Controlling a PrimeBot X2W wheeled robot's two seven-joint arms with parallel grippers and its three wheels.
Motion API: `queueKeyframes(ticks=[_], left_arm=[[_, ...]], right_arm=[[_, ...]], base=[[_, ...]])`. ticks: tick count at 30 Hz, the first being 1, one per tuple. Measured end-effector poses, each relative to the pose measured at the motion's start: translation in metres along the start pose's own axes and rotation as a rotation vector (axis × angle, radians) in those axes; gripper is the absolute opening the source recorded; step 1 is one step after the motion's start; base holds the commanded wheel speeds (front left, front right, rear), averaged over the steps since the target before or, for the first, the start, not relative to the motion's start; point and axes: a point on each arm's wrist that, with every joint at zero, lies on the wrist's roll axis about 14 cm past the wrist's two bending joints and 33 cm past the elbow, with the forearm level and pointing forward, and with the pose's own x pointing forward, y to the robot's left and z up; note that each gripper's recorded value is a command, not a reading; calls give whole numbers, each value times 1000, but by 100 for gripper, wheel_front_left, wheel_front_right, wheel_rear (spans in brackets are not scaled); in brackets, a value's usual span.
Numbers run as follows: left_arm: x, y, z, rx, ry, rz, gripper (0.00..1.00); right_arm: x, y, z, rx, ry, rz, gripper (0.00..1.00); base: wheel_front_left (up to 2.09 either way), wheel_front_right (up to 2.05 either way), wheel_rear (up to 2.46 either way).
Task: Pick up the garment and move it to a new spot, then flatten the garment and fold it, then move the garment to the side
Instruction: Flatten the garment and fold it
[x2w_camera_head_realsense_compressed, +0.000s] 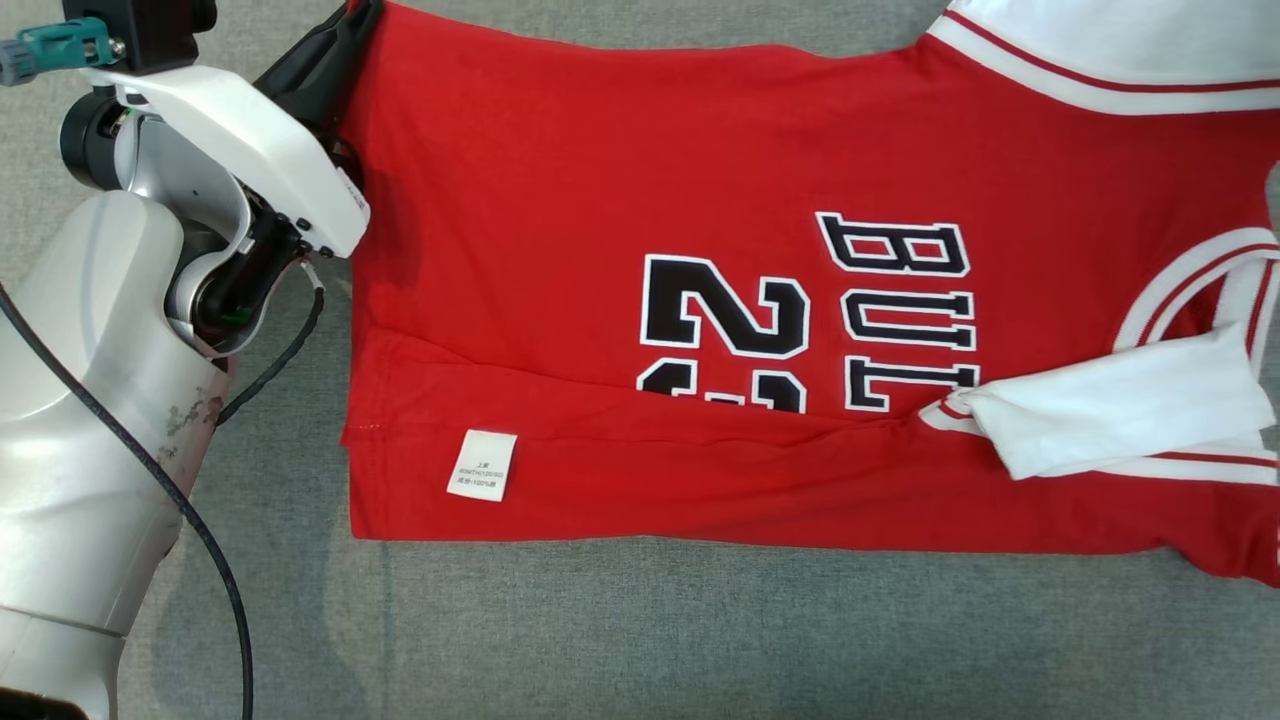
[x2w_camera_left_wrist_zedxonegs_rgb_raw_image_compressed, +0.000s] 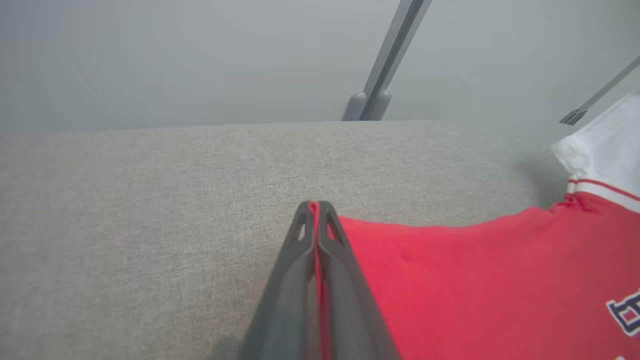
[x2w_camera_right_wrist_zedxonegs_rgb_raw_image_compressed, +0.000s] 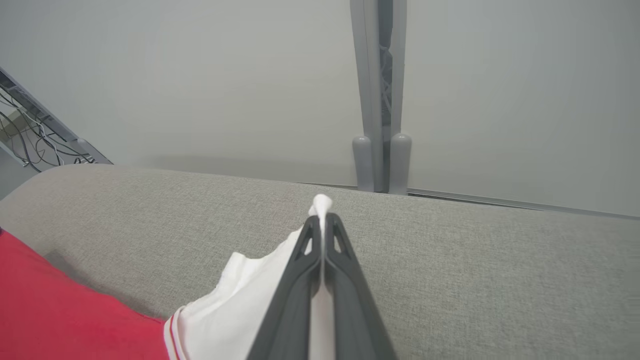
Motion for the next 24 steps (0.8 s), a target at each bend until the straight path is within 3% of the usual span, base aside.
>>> queueKeyframes(ticks=[11,24], left_arm=[[-21,-14,12,-112,-66,-56,0],[-78,-16,-35,-322,18,-65,0]], right_arm=[[-38,22,0,85,-19,98,0],[-135,40,-93,388,102,119,0]], base=[[0,0,0],[0,0,0]])
